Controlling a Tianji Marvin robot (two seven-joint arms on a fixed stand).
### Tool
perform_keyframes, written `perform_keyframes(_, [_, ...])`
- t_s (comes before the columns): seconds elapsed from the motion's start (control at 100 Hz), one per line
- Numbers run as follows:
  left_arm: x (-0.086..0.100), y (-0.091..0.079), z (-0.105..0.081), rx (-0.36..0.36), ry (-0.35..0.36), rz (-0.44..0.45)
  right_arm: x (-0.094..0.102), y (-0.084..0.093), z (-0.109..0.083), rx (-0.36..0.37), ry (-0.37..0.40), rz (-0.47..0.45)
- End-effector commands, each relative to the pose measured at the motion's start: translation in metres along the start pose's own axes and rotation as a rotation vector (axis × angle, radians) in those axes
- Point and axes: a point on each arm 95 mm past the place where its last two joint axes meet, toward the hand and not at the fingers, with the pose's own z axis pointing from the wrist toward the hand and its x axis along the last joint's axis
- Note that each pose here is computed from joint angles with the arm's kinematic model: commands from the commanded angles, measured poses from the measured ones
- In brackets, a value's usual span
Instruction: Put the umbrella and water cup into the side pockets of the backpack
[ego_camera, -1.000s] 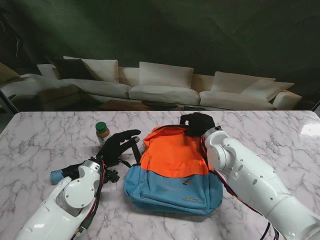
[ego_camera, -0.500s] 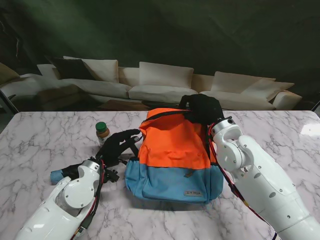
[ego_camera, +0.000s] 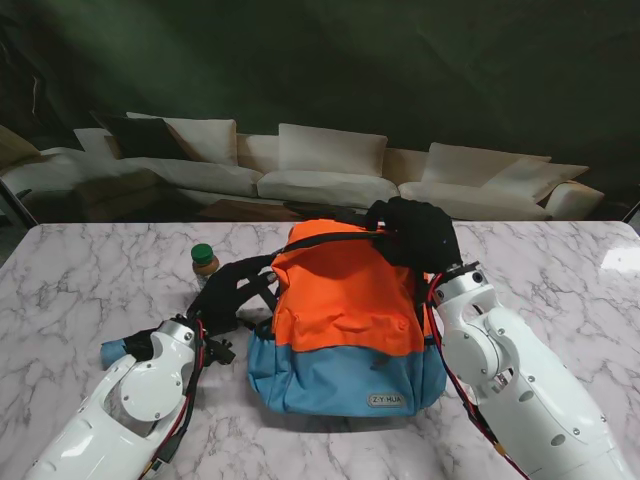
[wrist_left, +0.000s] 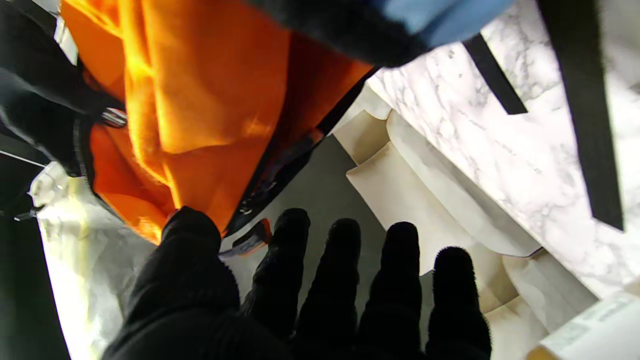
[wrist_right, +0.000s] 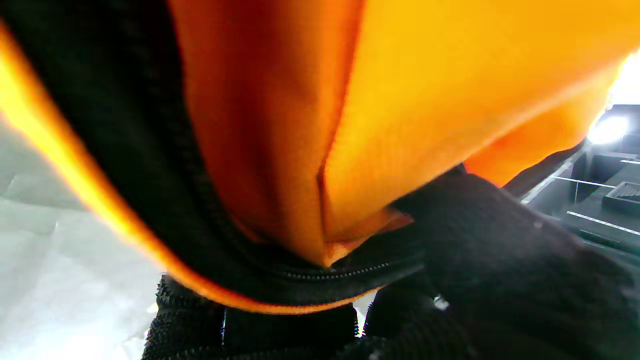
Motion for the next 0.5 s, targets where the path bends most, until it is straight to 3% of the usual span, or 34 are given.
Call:
perform_keyframes(0.0, [0.01,-0.003,-0.001,-0.004,0.045,0.02,-0.002,-0.004,-0.001,0.009,-0.014,0.017])
perform_keyframes(0.2, [0.03,-0.015,-0.008,0.04,0.121,0.038,-0.006,0.002,0.003,-0.011,-0.012,0.007])
perform_keyframes(0.49, [0.056,-0.036,0.004,0.032,0.217,0.08,-0.001,0.027,0.014,-0.151,0.035,-0.006])
